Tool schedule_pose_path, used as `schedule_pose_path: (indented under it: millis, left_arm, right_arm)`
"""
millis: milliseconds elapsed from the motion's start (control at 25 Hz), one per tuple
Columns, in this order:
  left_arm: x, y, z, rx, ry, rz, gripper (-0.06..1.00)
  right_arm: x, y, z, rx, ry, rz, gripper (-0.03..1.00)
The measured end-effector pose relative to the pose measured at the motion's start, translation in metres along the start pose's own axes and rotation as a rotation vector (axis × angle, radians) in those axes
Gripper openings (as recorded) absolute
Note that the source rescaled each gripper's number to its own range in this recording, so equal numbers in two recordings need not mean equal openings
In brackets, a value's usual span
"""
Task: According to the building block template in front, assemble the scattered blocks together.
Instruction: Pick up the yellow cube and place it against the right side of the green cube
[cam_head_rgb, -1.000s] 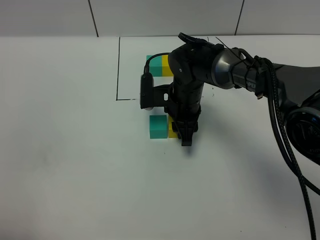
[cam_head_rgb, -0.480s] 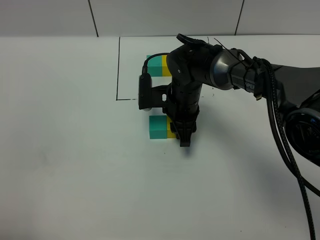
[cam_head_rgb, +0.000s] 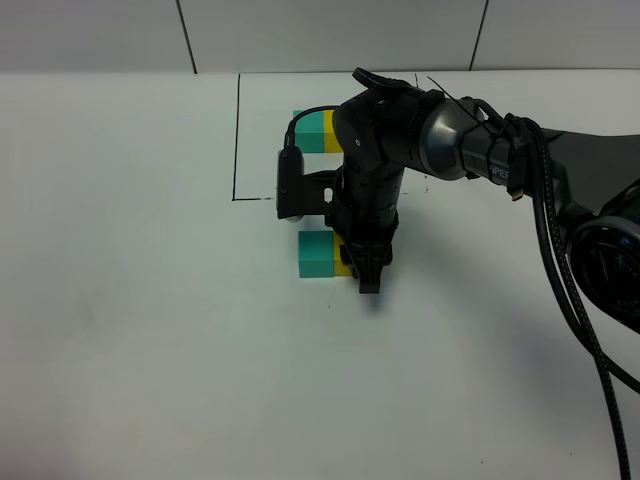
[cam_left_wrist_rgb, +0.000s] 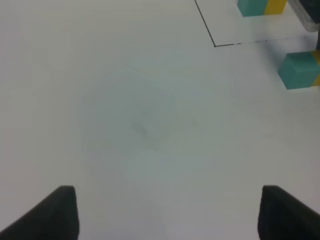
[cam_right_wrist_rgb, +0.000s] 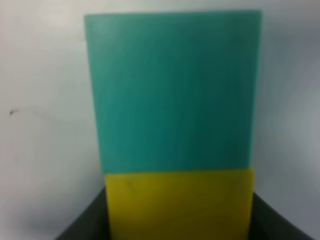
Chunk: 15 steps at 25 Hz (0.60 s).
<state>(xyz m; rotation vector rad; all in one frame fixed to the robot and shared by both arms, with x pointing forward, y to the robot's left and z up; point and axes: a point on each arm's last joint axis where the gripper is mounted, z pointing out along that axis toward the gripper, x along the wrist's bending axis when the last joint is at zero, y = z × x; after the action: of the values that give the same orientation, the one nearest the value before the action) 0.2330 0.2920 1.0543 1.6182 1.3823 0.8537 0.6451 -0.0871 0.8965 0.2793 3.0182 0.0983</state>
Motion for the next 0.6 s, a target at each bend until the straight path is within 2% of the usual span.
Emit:
schedule_pose_path:
  millis: [240, 320, 360, 600]
  left_arm:
    - [0.000, 0.000, 0.000, 0.000, 0.000, 0.000, 0.67]
    - [0.000, 0.000, 0.000, 0.000, 0.000, 0.000, 0.67]
    - [0.000, 0.000, 0.000, 0.000, 0.000, 0.000, 0.67]
    - [0.000, 0.000, 0.000, 0.000, 0.000, 0.000, 0.67]
  right_arm:
    - [-0.001, -0.002, 0.000, -0.003, 0.002, 0.016, 0.00]
    - [-0.002, -0.002, 0.001, -0.010, 0.008, 0.027, 0.04]
    - [-0.003, -0.003, 0.001, -0.011, 0.006, 0.032, 0.11]
    - [-0.008, -0.012, -0.019, -0.018, 0.003, 0.103, 0.71]
